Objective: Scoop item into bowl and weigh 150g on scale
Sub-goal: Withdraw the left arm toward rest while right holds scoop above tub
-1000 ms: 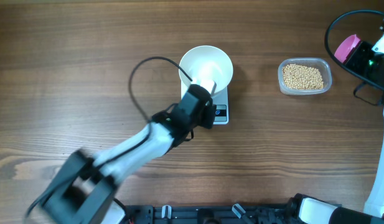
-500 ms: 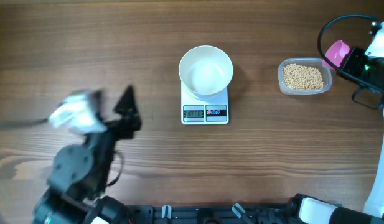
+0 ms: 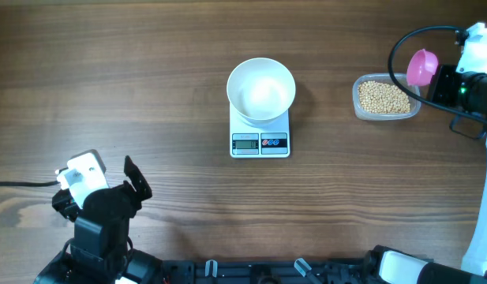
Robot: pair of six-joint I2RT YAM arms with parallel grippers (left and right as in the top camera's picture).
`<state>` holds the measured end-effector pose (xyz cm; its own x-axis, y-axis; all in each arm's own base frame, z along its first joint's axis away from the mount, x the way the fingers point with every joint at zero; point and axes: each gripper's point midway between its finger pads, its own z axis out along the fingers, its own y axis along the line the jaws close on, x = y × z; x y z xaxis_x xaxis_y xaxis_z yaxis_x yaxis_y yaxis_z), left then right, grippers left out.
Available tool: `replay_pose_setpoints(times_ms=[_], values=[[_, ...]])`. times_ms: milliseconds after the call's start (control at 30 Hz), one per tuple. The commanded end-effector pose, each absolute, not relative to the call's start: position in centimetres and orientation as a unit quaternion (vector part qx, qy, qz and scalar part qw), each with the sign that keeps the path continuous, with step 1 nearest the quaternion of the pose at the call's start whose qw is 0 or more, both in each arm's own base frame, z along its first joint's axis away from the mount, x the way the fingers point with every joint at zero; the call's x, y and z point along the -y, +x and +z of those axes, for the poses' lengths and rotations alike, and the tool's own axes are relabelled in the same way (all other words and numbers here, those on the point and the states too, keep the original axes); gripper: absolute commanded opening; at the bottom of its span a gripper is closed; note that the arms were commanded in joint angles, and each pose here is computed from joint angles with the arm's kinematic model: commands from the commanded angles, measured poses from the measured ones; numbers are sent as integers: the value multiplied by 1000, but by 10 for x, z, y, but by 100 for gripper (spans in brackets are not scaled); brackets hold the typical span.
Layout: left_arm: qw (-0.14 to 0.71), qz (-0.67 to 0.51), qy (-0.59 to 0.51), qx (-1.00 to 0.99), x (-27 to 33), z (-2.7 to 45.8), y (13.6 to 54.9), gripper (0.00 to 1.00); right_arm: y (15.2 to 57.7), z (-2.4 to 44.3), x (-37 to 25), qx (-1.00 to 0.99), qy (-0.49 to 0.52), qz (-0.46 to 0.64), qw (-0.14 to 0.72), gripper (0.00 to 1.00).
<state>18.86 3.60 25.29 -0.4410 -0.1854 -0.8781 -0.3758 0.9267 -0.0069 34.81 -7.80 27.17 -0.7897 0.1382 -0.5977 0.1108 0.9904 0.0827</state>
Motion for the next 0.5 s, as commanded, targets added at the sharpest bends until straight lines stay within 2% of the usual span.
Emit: replay_pose_setpoints(times_ms=[0, 100, 267, 467], values=[[518, 151, -200, -818, -58, 263, 185, 100, 350, 269, 75, -947, 52, 28, 316, 4], [531, 159, -230, -800, -65, 270, 184, 100, 350, 269, 75, -947, 53, 28, 317, 4], [579, 169, -376, -704, -95, 290, 169, 100, 357, 265, 77, -947, 54, 29, 316, 4], [603, 116, -467, -636, -101, 294, 164, 100, 377, 254, 83, -942, 103, 45, 317, 4]])
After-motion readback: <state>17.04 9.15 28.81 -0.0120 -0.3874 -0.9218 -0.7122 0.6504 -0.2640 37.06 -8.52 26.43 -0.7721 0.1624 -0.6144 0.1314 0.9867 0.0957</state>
